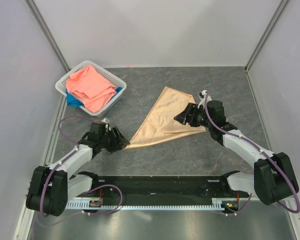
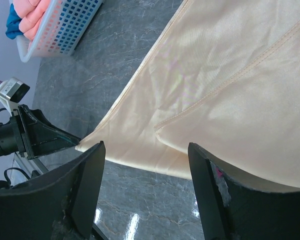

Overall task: Fold the napkin, place the utensils inside, and roll it up
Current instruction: Fold the napkin

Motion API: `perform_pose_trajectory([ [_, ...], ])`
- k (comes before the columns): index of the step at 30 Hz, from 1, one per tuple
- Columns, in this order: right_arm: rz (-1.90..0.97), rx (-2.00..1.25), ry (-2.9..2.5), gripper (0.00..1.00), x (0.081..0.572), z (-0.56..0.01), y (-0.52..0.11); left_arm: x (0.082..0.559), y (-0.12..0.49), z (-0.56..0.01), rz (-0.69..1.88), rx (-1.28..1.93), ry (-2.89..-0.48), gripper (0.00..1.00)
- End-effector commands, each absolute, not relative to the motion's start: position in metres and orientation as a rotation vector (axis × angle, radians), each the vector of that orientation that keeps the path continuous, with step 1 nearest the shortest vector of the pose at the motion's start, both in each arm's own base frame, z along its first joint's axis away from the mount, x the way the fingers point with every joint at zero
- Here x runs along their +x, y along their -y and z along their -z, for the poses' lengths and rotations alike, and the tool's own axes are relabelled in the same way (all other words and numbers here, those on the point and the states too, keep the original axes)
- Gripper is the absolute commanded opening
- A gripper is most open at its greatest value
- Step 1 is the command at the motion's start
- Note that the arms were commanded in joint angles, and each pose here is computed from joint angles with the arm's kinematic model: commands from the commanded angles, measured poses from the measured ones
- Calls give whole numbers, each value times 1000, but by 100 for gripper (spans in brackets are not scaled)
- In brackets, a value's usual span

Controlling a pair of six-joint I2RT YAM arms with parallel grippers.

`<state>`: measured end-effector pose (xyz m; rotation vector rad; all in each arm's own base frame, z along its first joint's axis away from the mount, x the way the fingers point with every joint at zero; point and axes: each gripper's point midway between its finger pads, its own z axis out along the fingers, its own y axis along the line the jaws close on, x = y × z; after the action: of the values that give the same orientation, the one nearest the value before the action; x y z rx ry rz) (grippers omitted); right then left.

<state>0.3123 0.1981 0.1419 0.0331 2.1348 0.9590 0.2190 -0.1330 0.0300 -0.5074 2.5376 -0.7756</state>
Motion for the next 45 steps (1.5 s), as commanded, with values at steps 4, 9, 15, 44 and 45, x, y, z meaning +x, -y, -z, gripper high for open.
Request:
perform_pose_trajectory([
  [4, -983, 20, -2077, 75, 312, -155, -199, 215, 134, -24, 803, -549, -2542, 61],
  [9, -977, 29, -2086, 75, 311, -151, -198, 210, 137, -21, 825, -541, -2560, 58],
  [15, -967, 32, -2093, 75, 310, -146, -196, 213, 138, -21, 830, -529, -2563, 52],
  [44, -902, 30, -2153, 75, 307, -124, -189, 222, 162, -68, 1039, -442, -2492, 2],
  [45, -902, 30, -2155, 75, 307, -124, -189, 223, 163, -74, 1055, -447, -2481, 2],
])
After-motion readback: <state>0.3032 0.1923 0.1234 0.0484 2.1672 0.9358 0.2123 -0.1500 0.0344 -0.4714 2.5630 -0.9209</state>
